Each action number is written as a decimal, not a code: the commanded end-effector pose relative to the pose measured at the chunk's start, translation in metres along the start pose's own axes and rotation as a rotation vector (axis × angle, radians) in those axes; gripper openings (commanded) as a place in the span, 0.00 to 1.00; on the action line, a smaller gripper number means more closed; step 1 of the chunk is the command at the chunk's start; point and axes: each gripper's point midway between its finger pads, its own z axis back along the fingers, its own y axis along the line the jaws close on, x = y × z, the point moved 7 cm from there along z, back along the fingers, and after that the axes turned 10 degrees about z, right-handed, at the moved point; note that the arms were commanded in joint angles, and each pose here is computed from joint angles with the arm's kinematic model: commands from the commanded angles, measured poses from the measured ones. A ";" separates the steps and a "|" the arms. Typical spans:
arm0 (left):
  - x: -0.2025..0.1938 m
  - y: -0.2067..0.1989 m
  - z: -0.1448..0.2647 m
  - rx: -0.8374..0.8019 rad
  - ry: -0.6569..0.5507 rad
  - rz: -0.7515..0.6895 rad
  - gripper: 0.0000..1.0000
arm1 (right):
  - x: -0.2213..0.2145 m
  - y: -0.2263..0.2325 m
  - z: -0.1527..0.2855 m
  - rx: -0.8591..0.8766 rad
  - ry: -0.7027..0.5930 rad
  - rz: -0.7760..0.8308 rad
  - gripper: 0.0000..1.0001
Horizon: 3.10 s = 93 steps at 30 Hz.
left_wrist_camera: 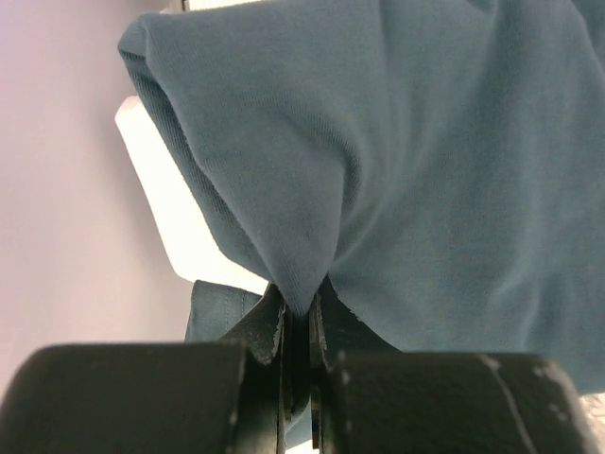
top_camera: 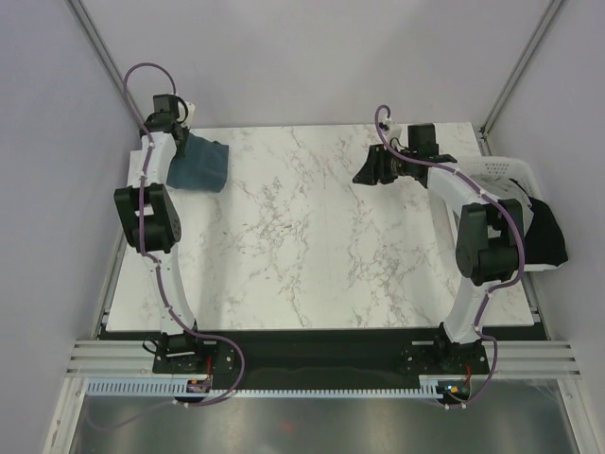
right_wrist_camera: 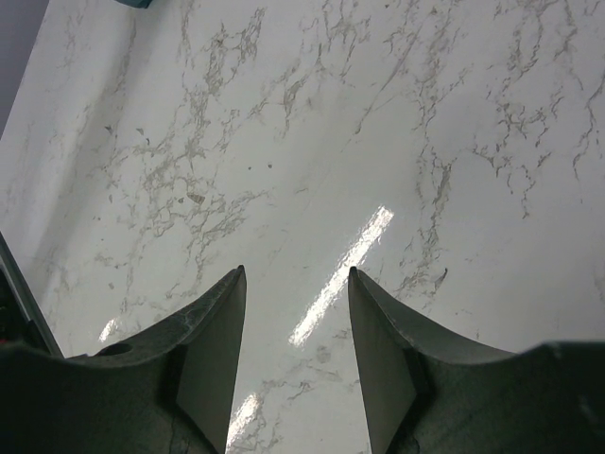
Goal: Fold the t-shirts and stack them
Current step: Neatly place the folded tshirt to the corner
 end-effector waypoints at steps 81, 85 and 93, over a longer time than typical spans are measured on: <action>0.008 0.023 0.040 0.185 -0.238 0.074 1.00 | -0.035 -0.036 -0.004 0.063 -0.008 -0.164 0.55; 0.007 -0.012 0.095 -0.158 -0.263 0.228 1.00 | -0.009 -0.029 0.016 -0.006 -0.063 -0.052 0.56; -0.008 -0.062 0.173 -0.715 -0.329 0.352 1.00 | 0.046 -0.017 0.088 -0.394 -0.254 0.145 0.61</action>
